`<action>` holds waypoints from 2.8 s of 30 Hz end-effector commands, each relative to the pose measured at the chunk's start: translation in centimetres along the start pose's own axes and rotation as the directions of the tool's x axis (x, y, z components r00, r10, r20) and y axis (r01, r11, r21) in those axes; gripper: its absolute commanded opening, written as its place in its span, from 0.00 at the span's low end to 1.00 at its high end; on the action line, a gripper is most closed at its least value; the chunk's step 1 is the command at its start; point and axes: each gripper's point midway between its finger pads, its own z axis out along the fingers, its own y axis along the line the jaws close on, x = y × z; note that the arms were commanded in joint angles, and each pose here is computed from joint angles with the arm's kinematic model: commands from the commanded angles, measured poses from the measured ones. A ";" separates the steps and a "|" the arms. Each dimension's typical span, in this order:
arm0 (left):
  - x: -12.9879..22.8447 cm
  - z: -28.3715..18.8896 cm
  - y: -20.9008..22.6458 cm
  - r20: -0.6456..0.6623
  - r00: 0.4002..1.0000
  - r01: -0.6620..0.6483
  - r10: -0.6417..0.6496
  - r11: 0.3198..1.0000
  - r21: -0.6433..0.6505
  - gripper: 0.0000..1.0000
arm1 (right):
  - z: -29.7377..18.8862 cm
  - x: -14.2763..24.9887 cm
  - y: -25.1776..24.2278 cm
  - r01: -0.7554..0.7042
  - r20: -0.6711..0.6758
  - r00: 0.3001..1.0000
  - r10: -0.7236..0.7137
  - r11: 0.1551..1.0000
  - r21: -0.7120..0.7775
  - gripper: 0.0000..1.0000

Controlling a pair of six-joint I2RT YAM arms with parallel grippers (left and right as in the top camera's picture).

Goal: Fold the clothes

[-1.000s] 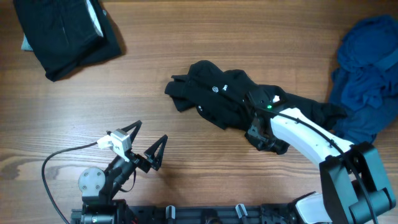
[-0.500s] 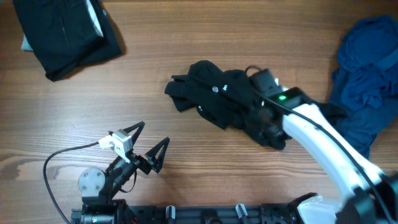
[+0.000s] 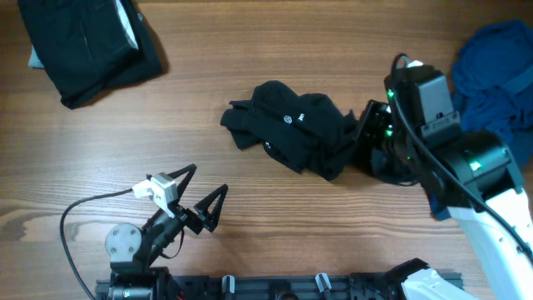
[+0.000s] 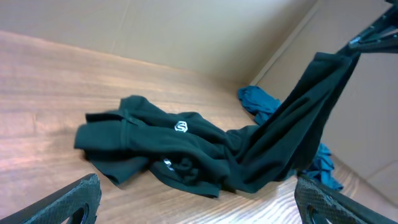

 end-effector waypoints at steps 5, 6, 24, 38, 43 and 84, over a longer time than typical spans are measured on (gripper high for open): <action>1.4 1.0 -2.3 -0.074 0.996 0.061 -0.054 0.994 0.091 1.00 | -3.2 -3.6 -1.8 -0.056 0.169 0.985 0.038 0.994 0.099 0.04; 1.3 1.2 -2.1 -0.073 0.996 0.062 -0.057 0.995 0.074 1.00 | -3.3 -3.7 -1.8 -0.056 0.172 0.984 0.039 0.994 0.097 0.04; -13.7 6.3 -7.0 -0.009 0.998 -0.058 0.059 0.993 0.102 1.00 | -3.3 -3.6 -2.0 -0.051 0.168 0.985 0.032 0.993 0.111 0.04; -2.5 12.3 0.1 -0.479 0.814 0.095 -0.328 0.890 -0.447 1.00 | -3.6 -4.7 -2.5 -0.077 0.226 0.973 0.045 0.988 0.136 0.04; 2.8 14.6 -0.5 -0.591 0.682 0.198 -0.431 0.887 -0.418 1.00 | -3.6 -5.1 -2.3 -0.088 0.243 0.969 0.055 0.988 0.125 0.04; 11.1 19.4 3.0 -0.324 0.583 0.368 -0.745 0.597 -0.712 1.00 | -3.4 -5.1 -2.7 -0.094 0.224 0.972 0.065 0.988 0.120 0.04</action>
